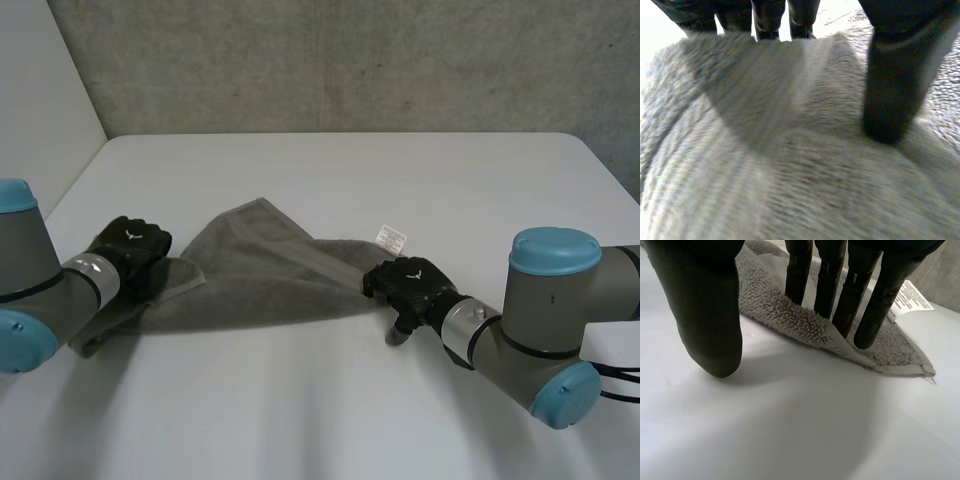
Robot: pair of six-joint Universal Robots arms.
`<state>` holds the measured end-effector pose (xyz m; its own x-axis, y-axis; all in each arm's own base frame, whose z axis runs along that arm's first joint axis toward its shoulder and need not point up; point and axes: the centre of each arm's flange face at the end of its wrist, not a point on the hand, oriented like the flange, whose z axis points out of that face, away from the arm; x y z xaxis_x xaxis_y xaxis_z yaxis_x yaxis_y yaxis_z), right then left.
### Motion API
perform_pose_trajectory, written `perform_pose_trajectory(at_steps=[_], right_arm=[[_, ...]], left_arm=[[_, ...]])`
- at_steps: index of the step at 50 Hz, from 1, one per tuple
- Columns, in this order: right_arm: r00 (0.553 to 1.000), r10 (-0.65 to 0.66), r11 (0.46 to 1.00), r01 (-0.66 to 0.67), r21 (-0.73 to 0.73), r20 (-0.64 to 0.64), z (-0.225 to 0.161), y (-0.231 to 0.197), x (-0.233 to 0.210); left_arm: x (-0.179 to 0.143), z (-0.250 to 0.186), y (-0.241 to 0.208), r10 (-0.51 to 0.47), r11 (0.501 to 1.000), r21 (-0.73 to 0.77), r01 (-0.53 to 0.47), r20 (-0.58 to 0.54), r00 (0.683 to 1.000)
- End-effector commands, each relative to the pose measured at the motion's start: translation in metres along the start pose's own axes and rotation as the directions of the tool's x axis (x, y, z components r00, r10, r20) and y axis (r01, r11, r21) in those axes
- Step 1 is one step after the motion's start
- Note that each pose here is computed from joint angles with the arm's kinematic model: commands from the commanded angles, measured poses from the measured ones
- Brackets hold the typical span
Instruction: Fold the towel.
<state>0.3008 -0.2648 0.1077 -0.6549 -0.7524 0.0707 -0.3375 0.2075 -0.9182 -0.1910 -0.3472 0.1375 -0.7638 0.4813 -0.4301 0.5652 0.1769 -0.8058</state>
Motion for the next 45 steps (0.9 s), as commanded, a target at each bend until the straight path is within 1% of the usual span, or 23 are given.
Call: perform_pose_trajectory(at_steps=[1,9,27,34,36,37,39,40,41,42,43,44,45], right_arm=[[1.000,0.013,0.999,-0.013,0.035,-0.012,0.002,-0.006,0.003],[0.997,0.080,0.994,-0.079,0.072,-0.011,0.008,-0.017,0.005],[0.996,0.086,0.995,-0.085,0.047,-0.030,0.032,-0.002,0.006],[0.996,0.080,0.993,-0.076,0.088,-0.034,0.034,-0.017,0.011],[0.997,0.055,0.985,-0.046,0.169,-0.053,0.034,-0.046,0.020],[0.997,0.055,0.985,-0.046,0.169,-0.053,0.034,-0.046,0.020],[0.996,0.012,0.951,0.015,0.309,-0.087,0.029,-0.099,0.032],[0.996,0.012,0.951,0.016,0.310,-0.087,0.029,-0.099,0.032],[0.994,-0.008,0.921,0.050,0.387,-0.109,0.025,-0.129,0.038],[0.994,-0.009,0.920,0.050,0.387,-0.109,0.025,-0.129,0.038],[0.991,-0.031,0.879,0.091,0.468,-0.134,0.020,-0.162,0.045],[0.985,-0.053,0.824,0.135,0.550,-0.162,0.011,-0.196,0.050],[0.985,-0.053,0.823,0.135,0.551,-0.163,0.011,-0.197,0.050]], left_arm=[[-0.003,-0.010,-0.011,-0.006,1.000,0.026,0.006,0.007,1.000],[0.001,-0.022,-0.022,0.002,0.999,0.054,-0.002,0.000,1.000],[0.003,-0.021,-0.020,0.006,0.999,0.049,-0.005,-0.009,1.000],[0.000,-0.024,-0.030,0.014,0.997,0.078,-0.014,0.004,1.000],[-0.006,-0.029,-0.053,0.029,0.988,0.153,-0.034,0.030,0.999],[-0.006,-0.029,-0.053,0.029,0.988,0.154,-0.034,0.031,0.999],[-0.023,-0.029,-0.083,0.021,0.967,0.251,-0.041,0.082,0.996],[-0.023,-0.029,-0.084,0.021,0.967,0.252,-0.041,0.082,0.996],[-0.035,-0.028,-0.103,0.001,0.950,0.310,-0.037,0.115,0.993],[-0.035,-0.028,-0.103,0.001,0.950,0.311,-0.037,0.115,0.993],[-0.050,-0.029,-0.125,-0.032,0.925,0.379,-0.026,0.147,0.989],[-0.064,-0.033,-0.150,-0.073,0.891,0.453,-0.012,0.171,0.982],[-0.064,-0.033,-0.150,-0.074,0.891,0.454,-0.012,0.171,0.982]])
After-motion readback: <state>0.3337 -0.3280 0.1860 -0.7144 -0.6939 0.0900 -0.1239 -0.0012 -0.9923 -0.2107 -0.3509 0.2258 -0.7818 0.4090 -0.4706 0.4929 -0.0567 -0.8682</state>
